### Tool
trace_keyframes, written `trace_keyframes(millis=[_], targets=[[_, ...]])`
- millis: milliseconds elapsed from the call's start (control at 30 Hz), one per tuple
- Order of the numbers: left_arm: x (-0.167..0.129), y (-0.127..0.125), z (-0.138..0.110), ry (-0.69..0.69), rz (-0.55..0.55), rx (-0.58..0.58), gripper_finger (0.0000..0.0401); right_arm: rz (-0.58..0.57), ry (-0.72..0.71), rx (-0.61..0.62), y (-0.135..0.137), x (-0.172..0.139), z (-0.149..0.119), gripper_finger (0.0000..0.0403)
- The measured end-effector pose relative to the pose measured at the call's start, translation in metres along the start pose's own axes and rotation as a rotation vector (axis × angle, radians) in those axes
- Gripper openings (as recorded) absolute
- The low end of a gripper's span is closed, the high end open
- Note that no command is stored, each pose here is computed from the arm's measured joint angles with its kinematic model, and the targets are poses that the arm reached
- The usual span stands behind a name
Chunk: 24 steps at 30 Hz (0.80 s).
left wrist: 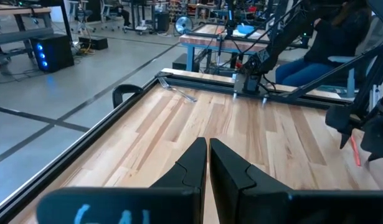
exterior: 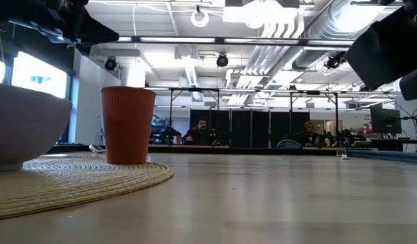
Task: Pick & Place Utensil
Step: Put the orange straw into the orange cup on the brown mat
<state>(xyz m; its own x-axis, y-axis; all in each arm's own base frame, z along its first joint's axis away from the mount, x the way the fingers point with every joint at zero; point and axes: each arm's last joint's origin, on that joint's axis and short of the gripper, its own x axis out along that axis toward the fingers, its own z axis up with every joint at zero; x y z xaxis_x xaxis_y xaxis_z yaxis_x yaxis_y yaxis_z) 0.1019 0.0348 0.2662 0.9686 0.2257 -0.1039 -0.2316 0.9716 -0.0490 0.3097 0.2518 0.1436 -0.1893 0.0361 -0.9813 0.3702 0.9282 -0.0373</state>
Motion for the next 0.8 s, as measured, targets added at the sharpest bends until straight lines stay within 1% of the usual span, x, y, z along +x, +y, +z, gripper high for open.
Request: trace_keyframes(millis=[367,800], targets=[[0.0,0.0,0.0,0.0,0.0,0.0,0.0016,0.019,-0.041,-0.087,0.0025,-0.0001,0.0033,0.0208],[0.0,0.0,0.0,0.0,-0.001,0.0,0.0016,0.028,-0.067,-0.091,0.004,-0.0002,0.0049,0.0113]])
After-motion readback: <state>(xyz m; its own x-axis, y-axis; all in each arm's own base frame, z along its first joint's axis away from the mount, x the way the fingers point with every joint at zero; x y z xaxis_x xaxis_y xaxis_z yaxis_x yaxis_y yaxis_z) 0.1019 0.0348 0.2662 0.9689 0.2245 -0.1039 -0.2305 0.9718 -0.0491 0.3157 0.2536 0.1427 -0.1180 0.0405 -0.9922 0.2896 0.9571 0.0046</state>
